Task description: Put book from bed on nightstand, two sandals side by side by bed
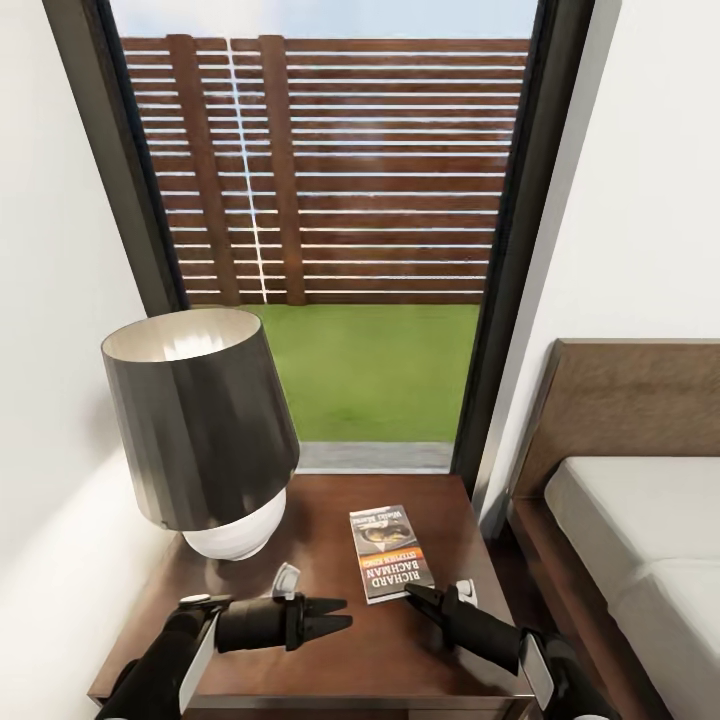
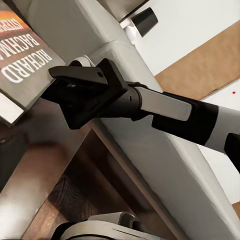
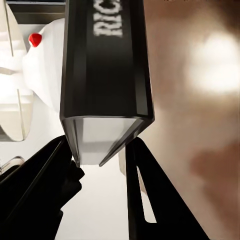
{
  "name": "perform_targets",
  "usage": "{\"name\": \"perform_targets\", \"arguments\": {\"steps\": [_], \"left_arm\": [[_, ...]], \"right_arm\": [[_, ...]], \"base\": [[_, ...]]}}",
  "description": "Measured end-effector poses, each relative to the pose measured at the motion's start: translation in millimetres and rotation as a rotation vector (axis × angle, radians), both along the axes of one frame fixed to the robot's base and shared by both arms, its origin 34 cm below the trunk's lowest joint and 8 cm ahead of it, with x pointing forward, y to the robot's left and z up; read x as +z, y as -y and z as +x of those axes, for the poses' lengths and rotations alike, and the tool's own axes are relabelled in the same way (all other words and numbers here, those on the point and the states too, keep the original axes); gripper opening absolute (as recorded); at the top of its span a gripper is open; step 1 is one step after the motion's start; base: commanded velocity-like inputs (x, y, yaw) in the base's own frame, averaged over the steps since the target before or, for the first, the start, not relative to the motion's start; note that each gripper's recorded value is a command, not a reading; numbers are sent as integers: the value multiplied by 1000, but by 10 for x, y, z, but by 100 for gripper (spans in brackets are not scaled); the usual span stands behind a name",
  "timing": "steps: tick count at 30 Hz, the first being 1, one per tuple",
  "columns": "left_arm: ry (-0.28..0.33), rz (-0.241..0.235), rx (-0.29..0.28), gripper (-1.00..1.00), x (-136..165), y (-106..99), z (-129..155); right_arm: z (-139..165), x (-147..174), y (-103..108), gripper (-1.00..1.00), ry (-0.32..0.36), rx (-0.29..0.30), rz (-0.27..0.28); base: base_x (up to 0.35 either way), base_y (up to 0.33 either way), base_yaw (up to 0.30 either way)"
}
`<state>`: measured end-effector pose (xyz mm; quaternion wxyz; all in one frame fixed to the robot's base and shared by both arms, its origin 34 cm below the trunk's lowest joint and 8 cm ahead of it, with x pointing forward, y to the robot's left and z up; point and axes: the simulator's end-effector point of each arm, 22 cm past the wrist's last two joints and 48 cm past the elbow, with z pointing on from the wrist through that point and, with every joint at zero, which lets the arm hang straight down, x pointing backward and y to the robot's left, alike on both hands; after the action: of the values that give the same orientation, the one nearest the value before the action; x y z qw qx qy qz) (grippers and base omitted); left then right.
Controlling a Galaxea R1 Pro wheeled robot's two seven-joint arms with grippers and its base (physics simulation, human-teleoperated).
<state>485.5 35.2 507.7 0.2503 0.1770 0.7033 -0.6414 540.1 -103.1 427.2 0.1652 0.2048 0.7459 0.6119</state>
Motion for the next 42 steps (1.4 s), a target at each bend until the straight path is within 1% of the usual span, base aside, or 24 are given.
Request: {"name": "perform_targets", "arguments": {"steps": [2,4,6,9,17,24,29,37,39,42], "left_arm": [[0,1,0,100,-2,-3,-1],[0,1,0,100,-2,-6,0],[0,1,1,100,-3,-10,1],[0,2,1,100,-4,-11,2],[0,2,1,100,-4,-12,2],[0,2,1,100,-4,-12,2],[0,2,1,100,-4,-12,2],[0,1,0,100,-2,-12,0],[0,1,0,100,-1,-12,0],[0,0,0,100,0,-12,0]], "right_arm": [[-5,0,1,-100,-6,2,3],[-35,-12,-10,-100,-29,13,9],[-87,-53,-20,-100,-56,33,1],[-125,-89,-27,-100,-72,49,-10],[-168,-131,-34,-100,-88,66,-25],[-188,-139,-44,-100,-102,73,-23],[-121,-84,12,-100,-79,64,-37],[114,127,233,-100,12,29,-96],[139,159,257,-100,20,26,-102],[146,189,271,-100,10,27,-98]], "base": [[0,0,0],[0,0,0],[0,0,0],[0,0,0],[0,0,0],[0,0,0],[0,0,0],[0,0,0],[0,0,0],[0,0,0]]}}
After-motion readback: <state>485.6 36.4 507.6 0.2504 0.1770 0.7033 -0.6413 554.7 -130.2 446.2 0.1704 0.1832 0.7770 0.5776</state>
